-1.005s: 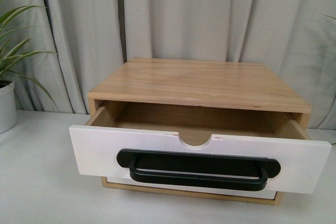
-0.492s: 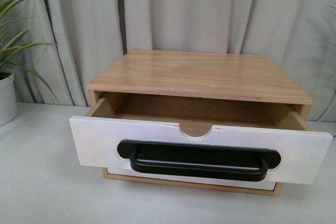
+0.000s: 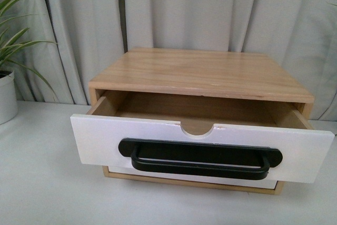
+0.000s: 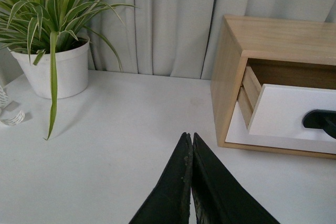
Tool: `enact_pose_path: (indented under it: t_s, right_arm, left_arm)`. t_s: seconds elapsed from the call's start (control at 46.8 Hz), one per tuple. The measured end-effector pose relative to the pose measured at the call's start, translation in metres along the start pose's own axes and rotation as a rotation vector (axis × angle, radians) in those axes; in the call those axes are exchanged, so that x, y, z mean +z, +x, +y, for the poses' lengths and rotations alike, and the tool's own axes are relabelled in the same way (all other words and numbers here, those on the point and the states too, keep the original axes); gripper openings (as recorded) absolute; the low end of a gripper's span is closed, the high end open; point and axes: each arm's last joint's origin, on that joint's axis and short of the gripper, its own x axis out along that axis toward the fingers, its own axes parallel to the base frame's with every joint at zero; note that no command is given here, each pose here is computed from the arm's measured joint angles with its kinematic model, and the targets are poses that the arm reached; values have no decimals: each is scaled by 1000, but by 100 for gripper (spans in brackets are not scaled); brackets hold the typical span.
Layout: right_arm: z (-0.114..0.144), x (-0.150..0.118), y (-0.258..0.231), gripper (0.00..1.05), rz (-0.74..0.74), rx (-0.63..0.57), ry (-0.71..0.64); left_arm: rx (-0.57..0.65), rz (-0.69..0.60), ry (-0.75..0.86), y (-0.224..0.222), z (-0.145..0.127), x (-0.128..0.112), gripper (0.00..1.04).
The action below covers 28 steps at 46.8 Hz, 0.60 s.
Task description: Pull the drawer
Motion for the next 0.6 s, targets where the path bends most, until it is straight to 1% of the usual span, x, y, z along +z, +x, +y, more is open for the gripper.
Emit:
enact_pose_path:
  t_s: [0.021, 0.043, 0.064, 0.192, 0.214, 0.257, 0.278, 0.342, 0.363, 0.428, 0.47, 0.492, 0.513, 0.599]
  right_arm:
    - [0, 0, 0, 1, 0, 0, 0]
    - [0, 0, 0, 1, 0, 0, 0]
    - [0, 0, 0, 3, 0, 0, -1]
    - [0, 0, 0, 35, 0, 0, 0]
    - [0, 0, 0, 39, 0, 0, 0]
    - [0, 0, 0, 49, 0, 0, 0]
    - [0, 0, 0, 53, 0, 0, 0]
    - [0, 0, 0, 63, 0, 0, 0]
    - [0, 0, 0, 67, 0, 0, 0]
    - [0, 0, 0, 83, 0, 0, 0]
    - [0, 0, 0, 93, 0, 0, 0]
    - [0, 0, 0, 98, 0, 0, 1]
    - [0, 0, 0, 97, 0, 0, 2]
    - [0, 0, 0, 95, 0, 0, 2]
  left_arm:
    - [0, 0, 0, 0, 0, 0, 4]
    - [0, 0, -1, 0, 0, 0, 7]
    - [0, 0, -1, 0, 0, 0, 13]
    - [0, 0, -1, 0, 0, 0, 43]
    - [0, 0, -1, 0, 0, 0, 48]
    - [0, 0, -1, 0, 0, 0, 59]
    - [0, 0, -1, 0, 0, 0, 61]
    - [0, 0, -1, 0, 0, 0, 72]
    - [0, 0, -1, 0, 0, 0, 77]
    - [0, 0, -1, 0, 0, 0, 93]
    - [0, 0, 0, 0, 0, 0, 100]
    - [0, 0, 0, 0, 0, 0, 100]
    - [0, 0, -1, 0, 0, 0, 98]
    - [0, 0, 0, 0, 0, 0, 99]
